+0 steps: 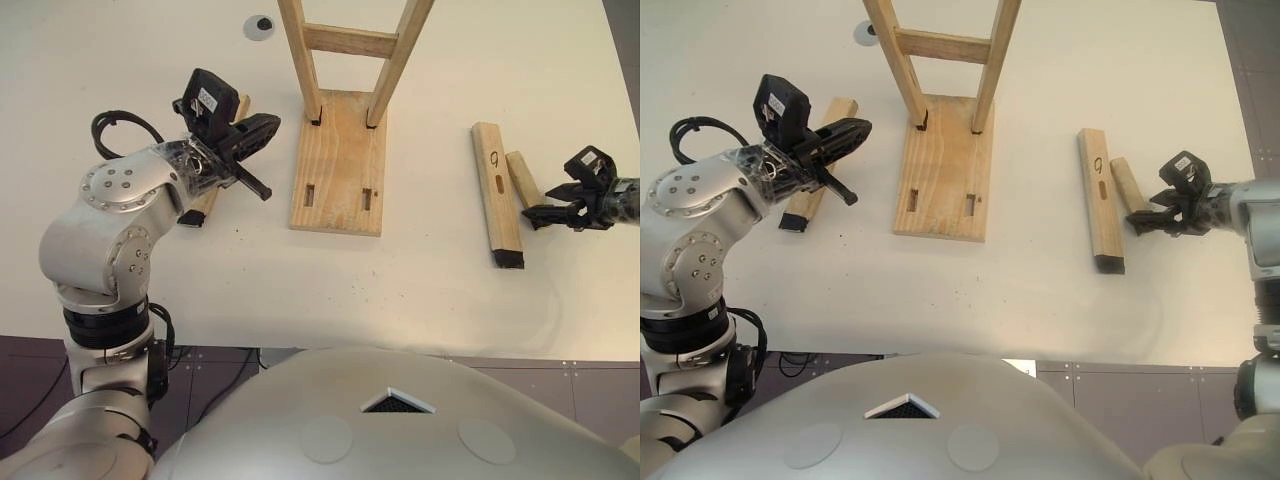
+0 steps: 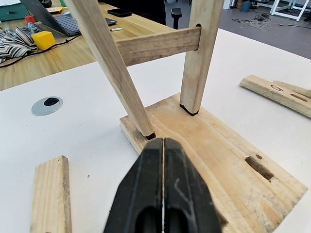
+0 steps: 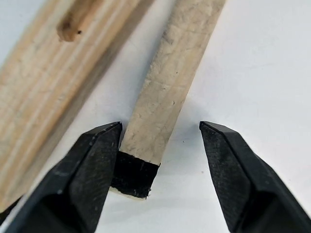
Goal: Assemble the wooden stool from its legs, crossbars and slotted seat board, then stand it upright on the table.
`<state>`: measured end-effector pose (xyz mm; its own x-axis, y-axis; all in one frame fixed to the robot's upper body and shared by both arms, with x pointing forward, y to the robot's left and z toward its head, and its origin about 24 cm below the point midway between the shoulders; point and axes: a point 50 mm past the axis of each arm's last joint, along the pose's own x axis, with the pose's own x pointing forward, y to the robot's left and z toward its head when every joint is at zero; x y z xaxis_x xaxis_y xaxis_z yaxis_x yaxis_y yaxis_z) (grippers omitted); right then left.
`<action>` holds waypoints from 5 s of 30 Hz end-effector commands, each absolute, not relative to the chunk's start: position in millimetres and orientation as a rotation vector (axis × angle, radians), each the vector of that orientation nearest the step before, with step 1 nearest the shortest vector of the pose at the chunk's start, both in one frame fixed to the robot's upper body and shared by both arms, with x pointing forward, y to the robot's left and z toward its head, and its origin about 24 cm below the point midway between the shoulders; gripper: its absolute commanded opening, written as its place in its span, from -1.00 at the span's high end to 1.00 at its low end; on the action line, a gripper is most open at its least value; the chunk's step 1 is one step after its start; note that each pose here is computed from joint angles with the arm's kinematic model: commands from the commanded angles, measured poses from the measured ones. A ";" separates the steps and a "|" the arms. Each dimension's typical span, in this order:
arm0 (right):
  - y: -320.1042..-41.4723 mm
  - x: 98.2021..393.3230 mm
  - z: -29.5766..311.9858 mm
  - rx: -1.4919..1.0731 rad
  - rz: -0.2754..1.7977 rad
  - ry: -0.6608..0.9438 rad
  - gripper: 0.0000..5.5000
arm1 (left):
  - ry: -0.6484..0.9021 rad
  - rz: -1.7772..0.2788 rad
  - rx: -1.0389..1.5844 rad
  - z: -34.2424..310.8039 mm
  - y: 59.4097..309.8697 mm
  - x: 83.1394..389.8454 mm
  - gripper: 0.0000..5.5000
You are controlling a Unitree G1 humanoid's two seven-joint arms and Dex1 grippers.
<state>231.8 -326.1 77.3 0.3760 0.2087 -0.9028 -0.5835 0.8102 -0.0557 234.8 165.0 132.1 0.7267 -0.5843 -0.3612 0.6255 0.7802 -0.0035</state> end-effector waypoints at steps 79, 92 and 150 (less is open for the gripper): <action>-217.2 299.3 240.0 0.446 0.534 -0.368 0.94 | 0.103 -0.283 -0.234 121.5 280.3 280.3 0.86; -211.4 306.4 220.5 0.382 0.518 -0.322 1.00 | 0.180 -0.245 -0.280 101.8 273.0 265.4 0.86; -202.4 302.2 195.1 0.243 0.493 -0.213 1.00 | 0.694 -0.398 0.181 65.3 267.0 224.5 -0.17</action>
